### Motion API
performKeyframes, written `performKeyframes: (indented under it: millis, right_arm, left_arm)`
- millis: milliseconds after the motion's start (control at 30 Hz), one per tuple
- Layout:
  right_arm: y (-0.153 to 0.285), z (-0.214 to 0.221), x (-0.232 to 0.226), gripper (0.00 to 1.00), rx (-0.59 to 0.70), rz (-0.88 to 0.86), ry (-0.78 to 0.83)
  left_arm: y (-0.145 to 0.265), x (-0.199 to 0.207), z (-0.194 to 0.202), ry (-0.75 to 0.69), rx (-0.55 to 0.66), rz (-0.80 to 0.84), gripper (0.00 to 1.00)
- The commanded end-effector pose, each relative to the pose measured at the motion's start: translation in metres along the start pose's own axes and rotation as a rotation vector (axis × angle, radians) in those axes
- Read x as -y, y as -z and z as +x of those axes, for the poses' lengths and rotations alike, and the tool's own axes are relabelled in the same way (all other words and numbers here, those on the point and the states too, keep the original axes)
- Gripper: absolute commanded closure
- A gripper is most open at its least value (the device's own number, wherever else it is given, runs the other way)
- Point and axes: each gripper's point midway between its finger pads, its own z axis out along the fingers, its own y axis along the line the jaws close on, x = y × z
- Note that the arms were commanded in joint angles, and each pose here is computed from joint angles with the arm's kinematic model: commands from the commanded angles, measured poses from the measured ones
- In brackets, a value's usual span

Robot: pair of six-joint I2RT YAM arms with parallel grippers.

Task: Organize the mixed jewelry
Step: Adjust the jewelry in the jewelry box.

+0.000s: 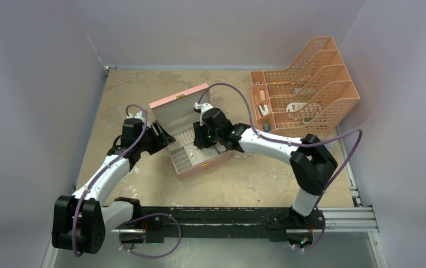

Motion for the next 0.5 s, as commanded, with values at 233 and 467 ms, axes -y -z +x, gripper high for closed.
performKeyframes:
  millis: [233,467]
  right_arm:
    - [0.018,-0.012,-0.007,0.62,0.010,0.004,0.015]
    - [0.012,0.002,-0.012,0.64,-0.058,-0.038,0.029]
  left_arm:
    - [0.001,0.018,-0.014,-0.037,0.035,0.065,0.45]
    - [0.001,0.016,-0.014,-0.037,0.036,0.056,0.45]
